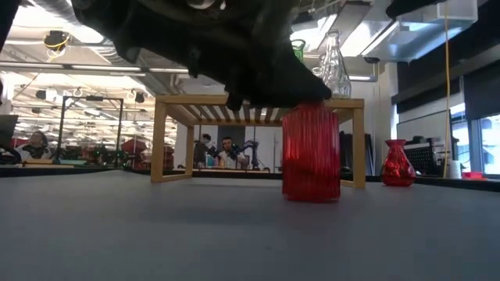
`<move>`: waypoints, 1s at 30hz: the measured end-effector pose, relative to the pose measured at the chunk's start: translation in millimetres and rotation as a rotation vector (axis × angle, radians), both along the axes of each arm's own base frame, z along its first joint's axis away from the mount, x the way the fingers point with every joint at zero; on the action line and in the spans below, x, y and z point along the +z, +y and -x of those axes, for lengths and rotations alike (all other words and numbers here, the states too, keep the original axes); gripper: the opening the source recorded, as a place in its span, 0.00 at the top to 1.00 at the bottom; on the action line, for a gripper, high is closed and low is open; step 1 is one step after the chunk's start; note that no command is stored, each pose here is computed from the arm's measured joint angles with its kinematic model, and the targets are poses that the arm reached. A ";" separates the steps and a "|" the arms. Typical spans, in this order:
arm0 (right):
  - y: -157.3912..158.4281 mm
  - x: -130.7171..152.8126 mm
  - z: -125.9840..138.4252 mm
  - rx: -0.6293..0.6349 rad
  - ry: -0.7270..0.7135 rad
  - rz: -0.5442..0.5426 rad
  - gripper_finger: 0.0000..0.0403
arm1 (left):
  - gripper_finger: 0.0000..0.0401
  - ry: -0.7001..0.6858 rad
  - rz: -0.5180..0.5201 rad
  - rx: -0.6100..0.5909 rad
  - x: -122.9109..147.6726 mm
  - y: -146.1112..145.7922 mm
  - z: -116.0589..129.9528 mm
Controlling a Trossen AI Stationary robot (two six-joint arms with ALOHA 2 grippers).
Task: Sort vases onto shelf
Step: Put the red vase on the shelf
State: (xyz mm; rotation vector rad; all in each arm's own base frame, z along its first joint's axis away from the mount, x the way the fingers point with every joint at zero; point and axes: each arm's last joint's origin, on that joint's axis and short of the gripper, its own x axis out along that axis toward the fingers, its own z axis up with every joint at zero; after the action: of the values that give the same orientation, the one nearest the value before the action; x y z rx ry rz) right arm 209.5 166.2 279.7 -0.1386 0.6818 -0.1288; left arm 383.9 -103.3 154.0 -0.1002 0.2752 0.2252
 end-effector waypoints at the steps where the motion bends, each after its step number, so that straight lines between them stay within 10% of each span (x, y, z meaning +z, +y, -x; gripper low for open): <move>1: -0.5 -3.6 -0.1 -0.006 -0.005 0.007 0.37 | 0.71 0.000 0.001 -0.010 3.3 0.0 0.9; 17: -7.0 -47.7 4.9 -0.090 -0.044 0.001 0.37 | 0.69 0.096 -0.046 -0.072 106.3 5.7 64.8; 30: -1.9 -45.7 0.1 -0.078 -0.107 -0.094 0.37 | 0.69 0.032 -0.152 0.046 186.9 78.2 136.6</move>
State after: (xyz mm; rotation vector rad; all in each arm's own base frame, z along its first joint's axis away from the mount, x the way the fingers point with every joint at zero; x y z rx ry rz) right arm 209.4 164.3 234.0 -0.0151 0.5851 -0.1776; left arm 247.3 -25.1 340.9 0.0479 0.2874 0.2930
